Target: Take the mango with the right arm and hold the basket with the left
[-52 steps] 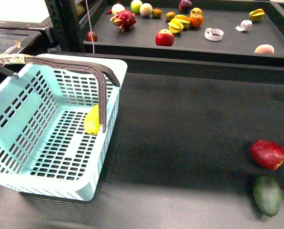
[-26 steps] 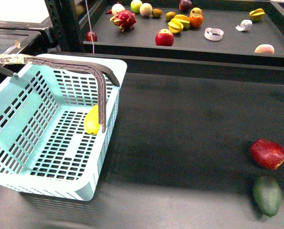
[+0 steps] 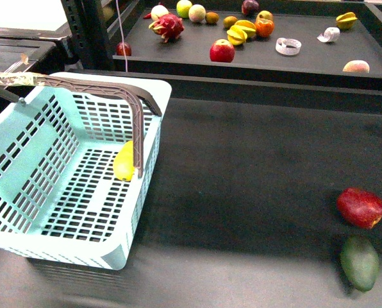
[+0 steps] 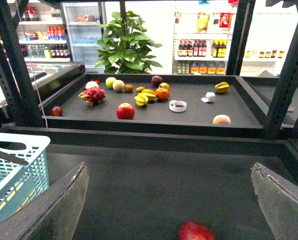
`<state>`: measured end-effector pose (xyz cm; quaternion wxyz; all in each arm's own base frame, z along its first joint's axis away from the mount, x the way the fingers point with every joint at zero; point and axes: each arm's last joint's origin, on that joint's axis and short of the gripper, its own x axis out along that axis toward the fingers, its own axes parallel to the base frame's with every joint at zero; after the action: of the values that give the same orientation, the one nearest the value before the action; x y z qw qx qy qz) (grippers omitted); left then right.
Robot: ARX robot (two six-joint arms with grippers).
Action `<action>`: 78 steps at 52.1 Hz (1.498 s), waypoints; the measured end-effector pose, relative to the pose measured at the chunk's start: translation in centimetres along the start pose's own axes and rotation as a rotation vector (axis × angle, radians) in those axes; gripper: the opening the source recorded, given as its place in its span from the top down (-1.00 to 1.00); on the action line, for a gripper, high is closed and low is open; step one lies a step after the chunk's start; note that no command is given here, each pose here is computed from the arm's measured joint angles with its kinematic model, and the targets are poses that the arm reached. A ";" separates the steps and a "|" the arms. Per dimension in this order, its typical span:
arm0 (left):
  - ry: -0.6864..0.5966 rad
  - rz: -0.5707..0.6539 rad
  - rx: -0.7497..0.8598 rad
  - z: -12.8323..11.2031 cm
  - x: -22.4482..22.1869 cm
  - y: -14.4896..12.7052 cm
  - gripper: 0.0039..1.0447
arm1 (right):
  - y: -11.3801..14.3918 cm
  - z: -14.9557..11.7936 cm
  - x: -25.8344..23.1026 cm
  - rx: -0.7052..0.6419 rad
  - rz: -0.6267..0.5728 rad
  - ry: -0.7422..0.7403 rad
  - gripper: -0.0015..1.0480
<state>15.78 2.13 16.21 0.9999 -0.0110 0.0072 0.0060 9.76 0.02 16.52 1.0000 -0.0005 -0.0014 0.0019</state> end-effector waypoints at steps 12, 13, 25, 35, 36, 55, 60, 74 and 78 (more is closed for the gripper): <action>-0.017 0.012 0.008 0.5 -1.6 -1.3 0.97 | 0.0 0.0 0.0 0.000 0.000 0.000 -0.85; -0.019 0.017 0.009 0.5 -1.7 -1.5 0.97 | 0.0 0.0 0.0 0.000 0.000 0.000 -0.85; -0.032 -0.008 0.014 0.9 -2.8 -2.1 0.97 | 0.0 0.0 0.0 0.000 0.002 0.000 -0.85; -0.037 -0.010 0.014 1.0 -3.6 -2.1 0.97 | 0.0 0.0 0.0 0.000 0.002 0.000 -0.85; -0.037 -0.010 0.014 1.1 -3.6 -2.1 0.97 | 0.0 0.0 0.0 0.000 0.002 0.000 -0.85; -0.040 -0.010 0.014 1.1 -4.6 -2.1 0.97 | 0.0 0.0 0.0 0.000 0.002 0.000 -0.85; -0.039 -0.010 0.014 1.0 -4.8 -2.1 0.97 | 0.0 0.0 0.0 0.000 0.002 0.000 -0.85; -0.030 -0.010 0.014 0.7 -6.1 -2.1 0.97 | 0.0 0.0 0.0 0.000 0.001 0.000 -0.85; -0.032 -0.010 0.014 0.7 -6.1 -2.1 0.97 | 0.0 0.0 0.0 0.000 0.002 0.000 -0.85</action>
<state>9.68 0.02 17.05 1.0000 -0.0037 -0.0091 0.0009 9.76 0.03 16.52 1.0000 -0.0005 -0.0014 0.0029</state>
